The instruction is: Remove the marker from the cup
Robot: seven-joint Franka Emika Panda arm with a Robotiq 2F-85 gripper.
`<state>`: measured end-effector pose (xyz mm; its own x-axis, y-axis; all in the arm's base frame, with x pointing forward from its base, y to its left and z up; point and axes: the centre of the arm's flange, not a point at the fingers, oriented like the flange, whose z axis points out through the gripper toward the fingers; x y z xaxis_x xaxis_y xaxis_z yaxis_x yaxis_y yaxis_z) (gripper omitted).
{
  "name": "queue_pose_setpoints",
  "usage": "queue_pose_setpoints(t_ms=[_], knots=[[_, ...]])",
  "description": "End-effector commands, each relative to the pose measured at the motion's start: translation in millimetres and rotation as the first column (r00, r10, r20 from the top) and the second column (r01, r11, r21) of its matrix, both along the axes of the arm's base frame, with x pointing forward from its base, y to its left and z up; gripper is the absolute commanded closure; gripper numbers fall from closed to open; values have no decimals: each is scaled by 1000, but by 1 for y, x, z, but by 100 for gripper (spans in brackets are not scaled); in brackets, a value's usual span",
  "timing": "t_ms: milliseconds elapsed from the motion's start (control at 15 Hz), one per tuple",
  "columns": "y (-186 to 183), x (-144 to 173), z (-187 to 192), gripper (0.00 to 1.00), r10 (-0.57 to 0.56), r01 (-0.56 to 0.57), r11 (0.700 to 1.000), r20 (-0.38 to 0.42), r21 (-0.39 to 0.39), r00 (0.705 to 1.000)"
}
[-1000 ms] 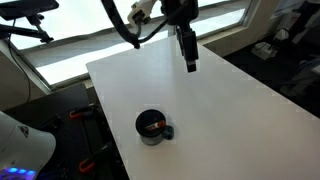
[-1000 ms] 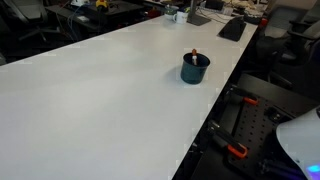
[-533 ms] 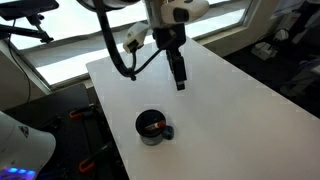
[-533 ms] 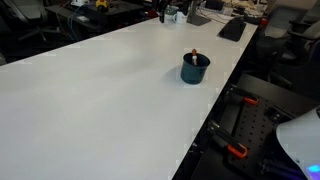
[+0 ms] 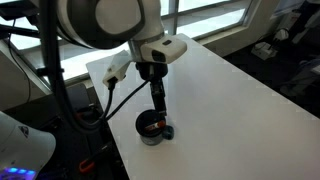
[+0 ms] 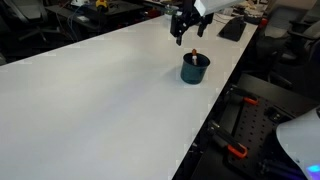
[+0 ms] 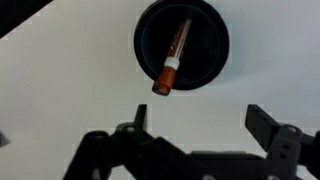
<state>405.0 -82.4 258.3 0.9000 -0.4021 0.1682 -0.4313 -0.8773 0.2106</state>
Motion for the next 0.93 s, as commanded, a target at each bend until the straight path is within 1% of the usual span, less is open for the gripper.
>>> queue_pose_setpoints(t_ms=[0,400,667,733,800,867], knots=[[-3,-27,-17,0,-12,12,1000,39,1,999],[-10,-31,-43,0,-5,5,1000,98,4,995],[-15,-34,-56,0,-22,21,1000,99,8,995],[-16,-34,-59,2,-26,25,1000,97,8,995],[-18,-34,-61,25,-31,30,1000,93,7,995],[-19,-35,-63,27,-35,35,999,91,6,995]])
